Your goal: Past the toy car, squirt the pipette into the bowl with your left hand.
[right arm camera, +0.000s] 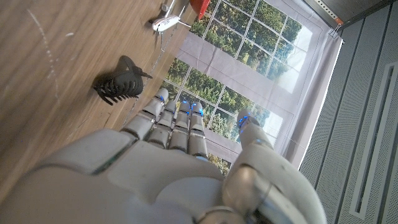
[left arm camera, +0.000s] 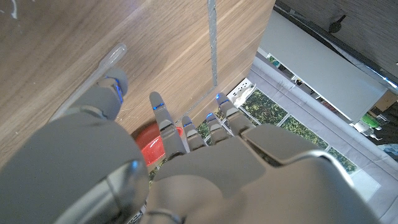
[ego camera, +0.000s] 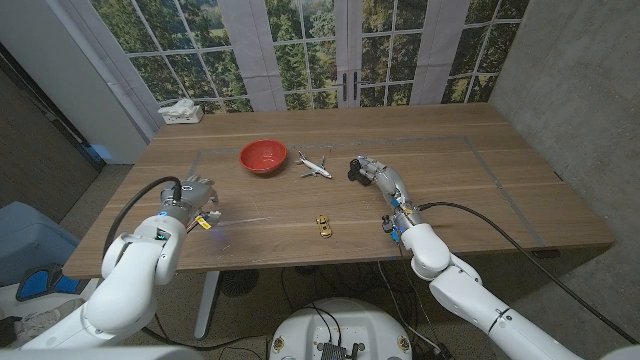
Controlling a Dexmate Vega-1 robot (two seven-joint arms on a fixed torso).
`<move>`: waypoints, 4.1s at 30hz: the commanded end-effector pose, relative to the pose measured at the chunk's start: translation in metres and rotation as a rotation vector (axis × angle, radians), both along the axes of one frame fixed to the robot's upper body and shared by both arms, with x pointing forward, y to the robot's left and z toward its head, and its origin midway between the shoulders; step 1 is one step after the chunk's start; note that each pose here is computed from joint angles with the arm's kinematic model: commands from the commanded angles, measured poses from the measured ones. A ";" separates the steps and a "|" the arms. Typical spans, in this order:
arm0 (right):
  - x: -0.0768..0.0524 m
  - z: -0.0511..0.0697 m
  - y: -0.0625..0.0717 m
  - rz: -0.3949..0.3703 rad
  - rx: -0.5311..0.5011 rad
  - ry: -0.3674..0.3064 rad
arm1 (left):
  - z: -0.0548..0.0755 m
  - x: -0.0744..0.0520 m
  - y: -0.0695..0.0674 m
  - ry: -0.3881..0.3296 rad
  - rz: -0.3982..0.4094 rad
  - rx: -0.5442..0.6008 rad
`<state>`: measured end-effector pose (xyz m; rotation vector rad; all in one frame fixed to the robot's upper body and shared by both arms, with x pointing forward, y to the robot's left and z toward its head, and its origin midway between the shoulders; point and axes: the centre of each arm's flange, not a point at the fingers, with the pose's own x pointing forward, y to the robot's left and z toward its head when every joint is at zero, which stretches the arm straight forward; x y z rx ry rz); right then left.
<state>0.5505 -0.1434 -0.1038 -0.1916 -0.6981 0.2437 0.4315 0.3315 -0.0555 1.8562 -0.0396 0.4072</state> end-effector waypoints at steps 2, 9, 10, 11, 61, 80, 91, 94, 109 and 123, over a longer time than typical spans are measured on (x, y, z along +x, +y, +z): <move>0.002 0.003 0.006 -0.002 -0.027 -0.001 | -0.006 0.009 0.006 0.006 0.000 -0.018; 0.003 0.005 0.009 -0.001 -0.048 0.005 | -0.010 0.014 0.011 -0.005 -0.025 -0.052; 0.003 0.005 0.009 -0.002 -0.055 0.006 | -0.011 0.014 0.011 -0.009 -0.030 -0.050; 0.004 0.005 0.009 -0.004 -0.054 0.005 | -0.012 0.015 0.012 -0.007 -0.033 -0.056; 0.006 0.007 0.005 0.003 -0.049 -0.013 | -0.031 0.031 0.002 0.019 -0.026 -0.060; 0.004 0.007 0.005 0.009 -0.047 -0.028 | -0.037 0.043 0.001 -0.005 -0.029 -0.062; 0.005 0.008 0.005 0.008 -0.044 -0.032 | -0.038 0.055 -0.007 0.021 -0.071 -0.085; 0.006 0.008 0.005 0.008 -0.041 -0.030 | -0.039 0.057 -0.009 0.036 -0.078 -0.081; 0.006 0.008 0.001 0.006 -0.040 -0.033 | -0.042 0.054 -0.012 0.030 -0.050 -0.077; 0.000 0.004 -0.003 0.001 -0.030 -0.041 | -0.032 0.041 -0.017 -0.133 -0.063 -0.047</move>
